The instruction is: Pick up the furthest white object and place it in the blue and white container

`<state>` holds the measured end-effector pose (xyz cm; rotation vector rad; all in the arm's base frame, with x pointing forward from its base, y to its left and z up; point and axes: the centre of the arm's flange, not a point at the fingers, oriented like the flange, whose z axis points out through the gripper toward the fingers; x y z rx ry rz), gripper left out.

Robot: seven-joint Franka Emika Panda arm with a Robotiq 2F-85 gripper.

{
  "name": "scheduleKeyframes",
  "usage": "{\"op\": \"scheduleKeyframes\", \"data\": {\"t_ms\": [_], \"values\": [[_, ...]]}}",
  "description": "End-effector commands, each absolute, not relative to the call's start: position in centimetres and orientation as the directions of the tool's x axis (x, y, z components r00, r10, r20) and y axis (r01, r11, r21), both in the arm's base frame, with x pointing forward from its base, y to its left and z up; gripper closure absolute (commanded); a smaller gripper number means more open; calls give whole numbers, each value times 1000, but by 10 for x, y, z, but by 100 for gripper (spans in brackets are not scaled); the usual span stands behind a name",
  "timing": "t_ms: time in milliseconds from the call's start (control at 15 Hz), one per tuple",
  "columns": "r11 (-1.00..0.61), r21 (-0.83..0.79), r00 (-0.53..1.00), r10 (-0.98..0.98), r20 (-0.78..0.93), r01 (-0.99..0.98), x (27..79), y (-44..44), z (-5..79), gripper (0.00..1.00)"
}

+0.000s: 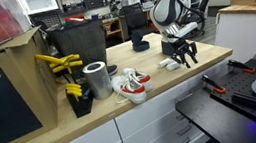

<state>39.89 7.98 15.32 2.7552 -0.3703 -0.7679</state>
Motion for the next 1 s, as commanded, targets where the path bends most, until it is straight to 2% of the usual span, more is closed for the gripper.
{"op": "scheduleKeyframes", "data": {"t_ms": [0, 133, 200, 933], "values": [[-951, 278, 860, -253, -443, -137, 397, 97, 148, 85], [-954, 268, 878, -237, -415, -131, 402, 103, 147, 99], [-956, 264, 888, -230, -399, -129, 404, 104, 146, 100], [-956, 294, 999, 8, -47, 22, 439, 115, 168, 100]]}}
